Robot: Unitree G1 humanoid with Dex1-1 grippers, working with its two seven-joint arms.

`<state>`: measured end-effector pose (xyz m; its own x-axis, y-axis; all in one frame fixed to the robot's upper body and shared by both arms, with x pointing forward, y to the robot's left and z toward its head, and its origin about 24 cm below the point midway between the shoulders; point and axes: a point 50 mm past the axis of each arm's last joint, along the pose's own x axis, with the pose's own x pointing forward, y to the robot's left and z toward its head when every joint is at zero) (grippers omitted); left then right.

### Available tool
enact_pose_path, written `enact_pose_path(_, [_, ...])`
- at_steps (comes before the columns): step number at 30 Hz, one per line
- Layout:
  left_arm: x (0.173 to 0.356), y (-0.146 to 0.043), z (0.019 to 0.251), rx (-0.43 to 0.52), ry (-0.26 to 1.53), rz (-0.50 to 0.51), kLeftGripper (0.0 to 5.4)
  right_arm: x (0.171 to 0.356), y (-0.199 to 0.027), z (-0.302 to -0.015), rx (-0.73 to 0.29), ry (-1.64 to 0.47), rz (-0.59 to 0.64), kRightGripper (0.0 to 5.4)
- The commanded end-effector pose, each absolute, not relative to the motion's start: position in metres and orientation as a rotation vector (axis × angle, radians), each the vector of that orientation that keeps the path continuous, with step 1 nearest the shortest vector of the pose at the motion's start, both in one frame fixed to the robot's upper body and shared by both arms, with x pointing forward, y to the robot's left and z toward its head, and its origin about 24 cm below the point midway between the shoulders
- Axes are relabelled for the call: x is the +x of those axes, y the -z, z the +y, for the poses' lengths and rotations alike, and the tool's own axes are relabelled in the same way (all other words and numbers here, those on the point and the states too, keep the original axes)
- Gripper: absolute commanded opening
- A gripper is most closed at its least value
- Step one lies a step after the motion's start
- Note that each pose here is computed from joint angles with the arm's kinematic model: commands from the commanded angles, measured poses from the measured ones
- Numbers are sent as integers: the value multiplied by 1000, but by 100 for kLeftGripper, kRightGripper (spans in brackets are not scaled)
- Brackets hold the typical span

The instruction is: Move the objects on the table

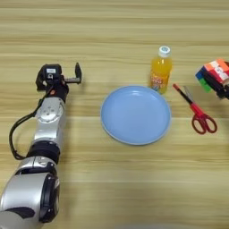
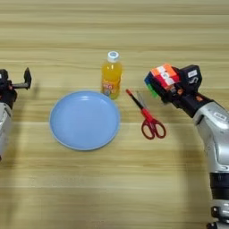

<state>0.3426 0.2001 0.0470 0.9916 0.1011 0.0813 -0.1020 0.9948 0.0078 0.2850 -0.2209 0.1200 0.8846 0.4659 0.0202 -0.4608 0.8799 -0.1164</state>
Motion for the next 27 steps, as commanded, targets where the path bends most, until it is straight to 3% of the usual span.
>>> enact_pose_path(1, [345, -49, 198, 15, -99, -81, 540, 278, -121, -205, -101, -556, -44, 333])
enact_pose_path(10, [345, -49, 196, 14, -98, -81, 540, 276, -114, -161, -107, -723, -16, 333])
enact_pose_path(27, [345, -48, 193, 16, -94, -78, 540, 302, -89, -104, -119, -834, 83, 333])
